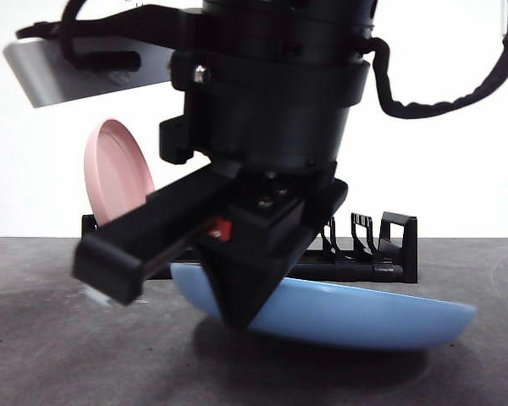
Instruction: Place the plate
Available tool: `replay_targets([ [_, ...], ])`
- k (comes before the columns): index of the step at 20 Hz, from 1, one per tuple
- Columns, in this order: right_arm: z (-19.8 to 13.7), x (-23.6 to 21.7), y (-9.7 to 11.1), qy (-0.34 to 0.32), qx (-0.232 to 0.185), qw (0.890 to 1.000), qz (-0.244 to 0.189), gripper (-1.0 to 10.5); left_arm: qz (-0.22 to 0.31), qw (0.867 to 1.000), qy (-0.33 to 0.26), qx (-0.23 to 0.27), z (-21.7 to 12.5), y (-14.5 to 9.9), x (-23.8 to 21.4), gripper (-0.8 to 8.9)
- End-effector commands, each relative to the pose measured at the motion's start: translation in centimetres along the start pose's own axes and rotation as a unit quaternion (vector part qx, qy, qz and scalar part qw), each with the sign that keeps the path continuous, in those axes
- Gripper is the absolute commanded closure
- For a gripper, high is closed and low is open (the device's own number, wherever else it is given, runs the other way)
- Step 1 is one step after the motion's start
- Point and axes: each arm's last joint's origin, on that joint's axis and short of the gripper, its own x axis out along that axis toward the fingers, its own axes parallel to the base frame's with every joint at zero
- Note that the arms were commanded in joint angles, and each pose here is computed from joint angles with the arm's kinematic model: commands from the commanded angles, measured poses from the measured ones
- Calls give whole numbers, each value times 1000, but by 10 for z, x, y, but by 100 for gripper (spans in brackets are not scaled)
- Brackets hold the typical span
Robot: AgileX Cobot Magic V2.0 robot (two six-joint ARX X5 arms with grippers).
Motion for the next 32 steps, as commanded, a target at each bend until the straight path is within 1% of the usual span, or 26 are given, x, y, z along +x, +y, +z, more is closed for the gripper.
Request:
replay_targets([
  [1, 2, 1, 7, -2, 5, 1000, 4, 717, -3, 1000, -12, 17, 6, -3, -3, 284],
  [3, 6, -5, 5, -2, 12, 1000, 25, 668, -3, 1000, -12, 17, 6, -3, -3, 284],
  [6, 15, -24, -6, -16, 48, 997, 63, 577, -3, 1000, -12, 18, 6, -3, -3, 284],
  [7, 19, -35, -12, -25, 63, 994, 83, 548, -3, 1000, -12, 18, 6, -3, -3, 284],
  [8, 21, -43, -18, -32, 78, 992, 98, 544, -2, 1000, -12, 18, 6, -3, -3, 284],
  [9, 24, -55, -26, -44, 93, 987, 123, 544, -1, 1000, -12, 18, 6, -3, -3, 284],
  [10, 25, -65, -34, -56, 108, 982, 143, 544, -1, 1000, -12, 18, 6, -3, -3, 284],
  [12, 22, -87, -53, -87, 135, 968, 194, 545, 4, 1000, -13, 17, 6, -3, -3, 285],
  [13, 19, -99, -63, -108, 145, 958, 222, 545, 17, 1000, -14, 17, 6, -2, -3, 286],
  [15, 12, -121, -83, -148, 164, 941, 256, 545, 34, 999, -13, 13, 6, 0, -2, 287],
  [17, 1, -142, -105, -188, 190, 923, 275, 545, 42, 999, -5, 2, 8, 3, 3, 288],
  [19, -13, -158, -124, -220, 212, 910, 280, 545, 45, 999, 12, -16, 12, 8, 12, 309],
  [21, -28, -173, -138, -241, 229, 903, 272, 545, 48, 997, 34, -42, 15, 15, 23, 353],
  [24, -53, -189, -149, -251, 248, 902, 248, 545, 61, 992, 83, -76, 18, 27, 45, 354],
  [27, -78, -201, -155, -249, 264, 904, 225, 544, 89, 983, 131, -94, 27, 37, 66, 354],
  [29, -90, -206, -157, -250, 276, 903, 213, 545, 126, 976, 154, -91, 39, 41, 77, 354],
  [32, -107, -212, -156, -269, 287, 898, 197, 545, 190, 963, 180, -65, 66, 44, 94, 354],
])
